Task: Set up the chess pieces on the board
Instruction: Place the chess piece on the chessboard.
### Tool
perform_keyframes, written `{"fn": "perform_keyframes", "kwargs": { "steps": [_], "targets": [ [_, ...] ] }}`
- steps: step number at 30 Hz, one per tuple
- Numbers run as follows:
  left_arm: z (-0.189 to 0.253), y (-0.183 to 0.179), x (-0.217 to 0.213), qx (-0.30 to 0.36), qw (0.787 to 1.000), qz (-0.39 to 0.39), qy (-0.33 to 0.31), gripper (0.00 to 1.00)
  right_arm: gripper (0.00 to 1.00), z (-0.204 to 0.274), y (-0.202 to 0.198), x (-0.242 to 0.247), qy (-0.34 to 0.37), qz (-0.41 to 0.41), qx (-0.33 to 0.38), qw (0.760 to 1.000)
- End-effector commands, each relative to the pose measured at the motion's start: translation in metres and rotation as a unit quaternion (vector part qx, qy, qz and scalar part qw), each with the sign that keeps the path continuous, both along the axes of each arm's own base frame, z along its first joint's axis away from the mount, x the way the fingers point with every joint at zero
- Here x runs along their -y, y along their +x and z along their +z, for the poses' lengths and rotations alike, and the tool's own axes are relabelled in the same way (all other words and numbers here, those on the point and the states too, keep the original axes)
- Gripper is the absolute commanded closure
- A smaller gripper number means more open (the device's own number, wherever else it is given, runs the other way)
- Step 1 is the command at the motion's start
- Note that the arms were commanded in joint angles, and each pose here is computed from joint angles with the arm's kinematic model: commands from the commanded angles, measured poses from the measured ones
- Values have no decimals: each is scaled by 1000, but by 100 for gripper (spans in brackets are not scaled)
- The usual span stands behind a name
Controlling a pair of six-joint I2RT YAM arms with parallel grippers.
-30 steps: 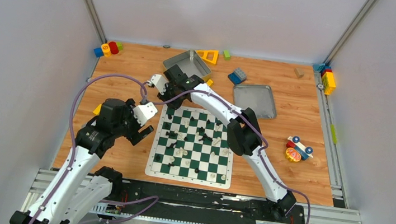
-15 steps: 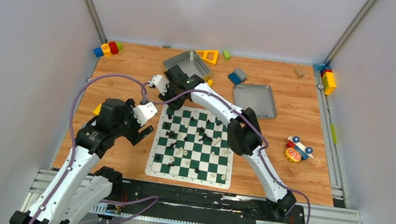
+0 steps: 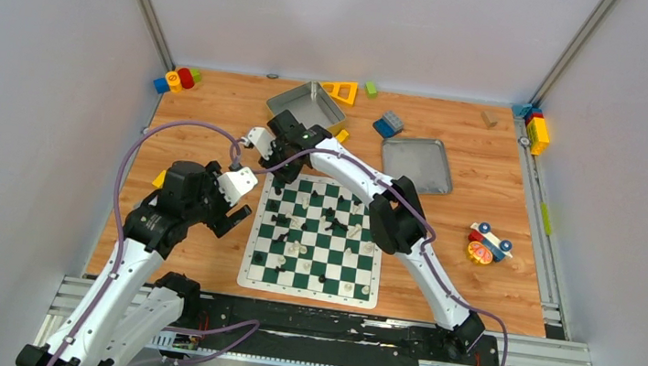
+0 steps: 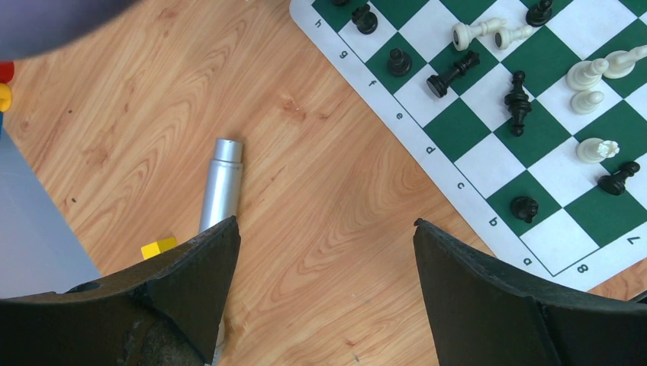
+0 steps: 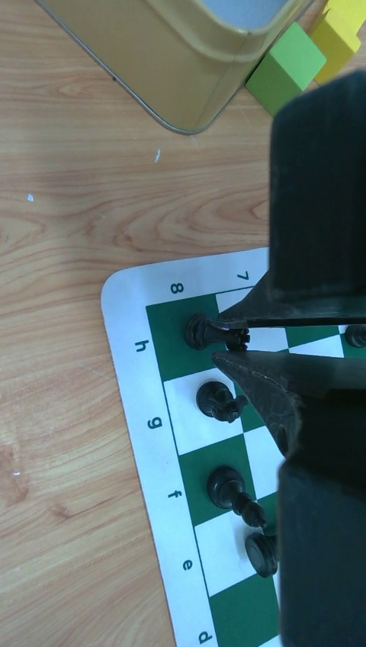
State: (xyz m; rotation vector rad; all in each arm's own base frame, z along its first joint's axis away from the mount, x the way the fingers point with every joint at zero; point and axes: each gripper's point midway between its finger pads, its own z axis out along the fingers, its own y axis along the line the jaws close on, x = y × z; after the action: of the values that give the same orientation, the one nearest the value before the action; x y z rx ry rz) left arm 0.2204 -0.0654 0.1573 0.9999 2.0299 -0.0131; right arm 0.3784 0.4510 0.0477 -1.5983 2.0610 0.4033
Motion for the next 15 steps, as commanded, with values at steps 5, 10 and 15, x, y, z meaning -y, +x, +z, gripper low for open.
{"fn": "perform_keyframes", "kwargs": {
  "steps": [5,10,15],
  "targets": [
    [6,2,1,11,1000,-3,-3,9,87,-8,-2,-5,-2,10,-1,1000],
    [6,2,1,11,1000,-4,-3,9,80,-8,-2,-7,0,11,-1,1000],
    [5,1,1,10,1000,-3,-3,9,72,-8,-2,-9,2,12,1,1000]
  ]
}}
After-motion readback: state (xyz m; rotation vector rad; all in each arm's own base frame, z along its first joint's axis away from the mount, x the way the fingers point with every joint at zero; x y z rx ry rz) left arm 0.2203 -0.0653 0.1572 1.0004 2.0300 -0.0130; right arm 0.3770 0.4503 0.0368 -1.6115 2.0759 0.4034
